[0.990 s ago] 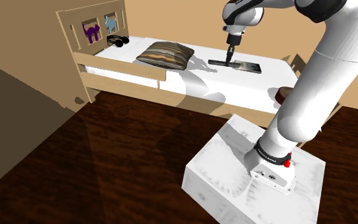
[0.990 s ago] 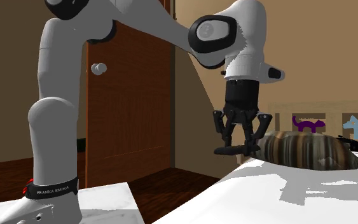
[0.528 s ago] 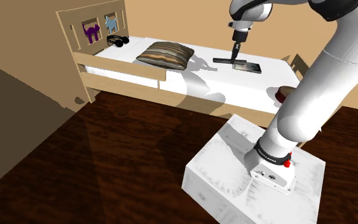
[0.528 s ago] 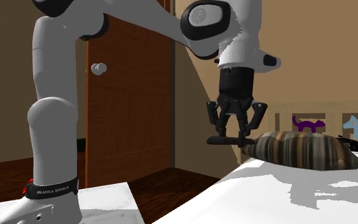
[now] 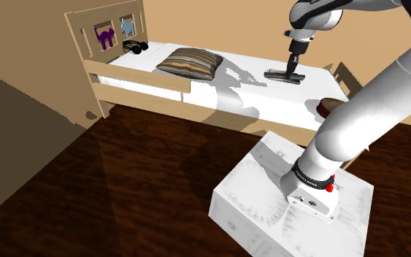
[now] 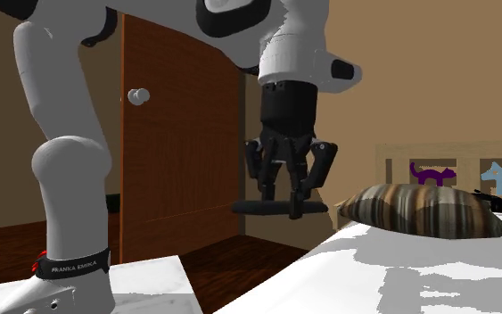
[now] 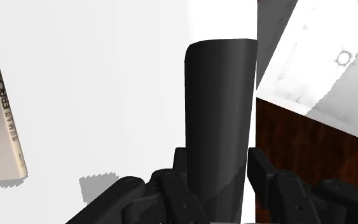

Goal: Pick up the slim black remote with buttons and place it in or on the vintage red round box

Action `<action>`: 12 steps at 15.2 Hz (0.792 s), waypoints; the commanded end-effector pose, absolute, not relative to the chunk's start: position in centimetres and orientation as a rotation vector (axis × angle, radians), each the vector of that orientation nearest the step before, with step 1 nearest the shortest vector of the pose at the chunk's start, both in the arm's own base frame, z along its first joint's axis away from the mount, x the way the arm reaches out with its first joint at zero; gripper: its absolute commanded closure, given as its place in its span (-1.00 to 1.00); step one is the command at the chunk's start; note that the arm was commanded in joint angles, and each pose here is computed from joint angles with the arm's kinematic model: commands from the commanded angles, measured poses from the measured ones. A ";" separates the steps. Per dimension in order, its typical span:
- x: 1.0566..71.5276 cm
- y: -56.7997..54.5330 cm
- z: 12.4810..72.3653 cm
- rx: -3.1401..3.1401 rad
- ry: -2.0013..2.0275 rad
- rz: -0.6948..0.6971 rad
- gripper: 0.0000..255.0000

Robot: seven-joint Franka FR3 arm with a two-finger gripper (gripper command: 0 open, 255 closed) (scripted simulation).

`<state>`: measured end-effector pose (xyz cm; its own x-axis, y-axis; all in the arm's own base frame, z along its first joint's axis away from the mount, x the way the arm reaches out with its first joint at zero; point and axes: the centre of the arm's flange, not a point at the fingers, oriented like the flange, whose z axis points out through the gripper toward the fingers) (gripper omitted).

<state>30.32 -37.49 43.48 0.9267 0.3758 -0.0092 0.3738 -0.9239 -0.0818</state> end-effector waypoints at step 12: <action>14.0 -42.4 43.1 -3.006 -0.588 0.039 1.00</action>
<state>15.29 -41.99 43.07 0.9266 0.3758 -0.0094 0.3739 -0.9239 -0.0807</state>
